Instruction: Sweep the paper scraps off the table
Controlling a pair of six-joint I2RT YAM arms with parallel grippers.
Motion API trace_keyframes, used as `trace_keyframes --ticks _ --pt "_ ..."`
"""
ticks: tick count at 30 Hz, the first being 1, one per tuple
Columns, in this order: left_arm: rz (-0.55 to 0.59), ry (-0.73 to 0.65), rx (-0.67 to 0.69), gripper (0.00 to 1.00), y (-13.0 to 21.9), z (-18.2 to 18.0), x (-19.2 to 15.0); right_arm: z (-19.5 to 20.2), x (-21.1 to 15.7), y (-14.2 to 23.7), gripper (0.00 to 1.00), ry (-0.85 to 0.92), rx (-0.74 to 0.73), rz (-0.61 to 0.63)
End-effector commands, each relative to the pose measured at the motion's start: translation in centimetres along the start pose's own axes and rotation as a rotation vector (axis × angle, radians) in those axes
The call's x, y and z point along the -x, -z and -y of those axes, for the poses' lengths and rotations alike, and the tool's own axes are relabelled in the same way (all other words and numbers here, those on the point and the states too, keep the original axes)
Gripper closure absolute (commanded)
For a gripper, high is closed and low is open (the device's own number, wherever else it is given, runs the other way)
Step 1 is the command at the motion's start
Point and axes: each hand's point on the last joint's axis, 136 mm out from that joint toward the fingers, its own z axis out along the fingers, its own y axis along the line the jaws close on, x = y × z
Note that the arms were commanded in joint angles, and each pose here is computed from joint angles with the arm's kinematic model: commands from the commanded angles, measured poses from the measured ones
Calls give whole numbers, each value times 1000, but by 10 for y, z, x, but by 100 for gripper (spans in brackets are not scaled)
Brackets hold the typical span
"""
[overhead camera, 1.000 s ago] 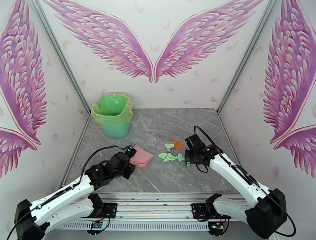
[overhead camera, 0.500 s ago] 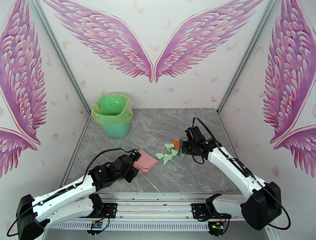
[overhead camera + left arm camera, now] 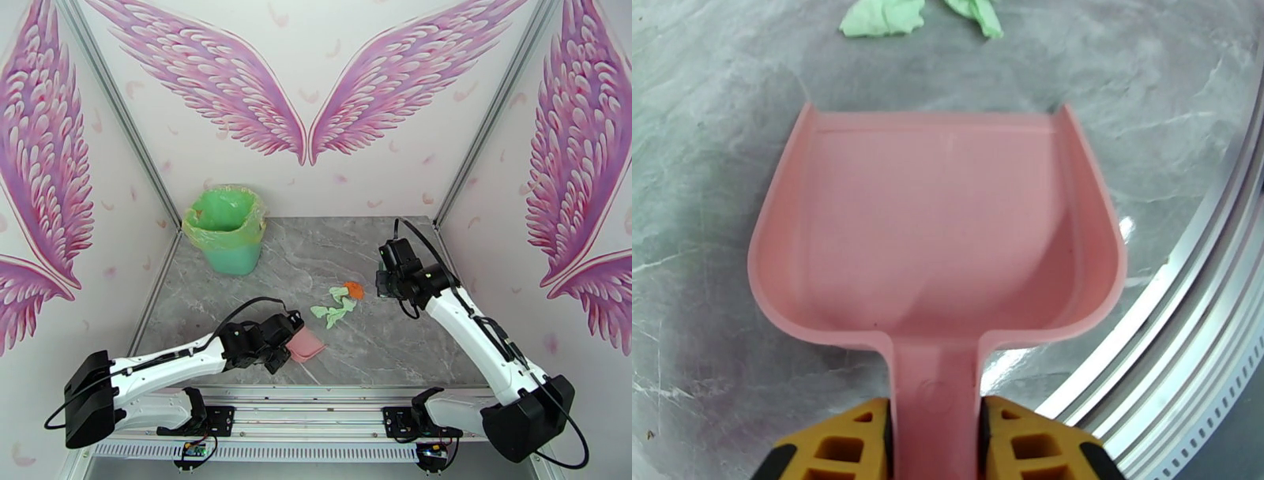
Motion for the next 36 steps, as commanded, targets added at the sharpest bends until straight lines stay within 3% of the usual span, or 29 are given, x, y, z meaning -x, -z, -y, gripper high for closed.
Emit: trace_keyframes --ticks 1,8,16,24,36 --pt "24 -35 36 100 4 -5 17 16 17 -5 100 75 -115 -12" --pt "7 -73 28 100 -4 -2 19 7 41 -47 100 252 -226 -149" --pt "9 -68 8 100 -8 1 14 -38 49 -83 100 459 -275 -228" --pt "16 -66 -4 100 -14 3 13 -77 28 -98 100 656 -285 -301" --pt "-4 -79 -6 100 -29 4 25 -98 -14 -109 100 801 -268 -398"
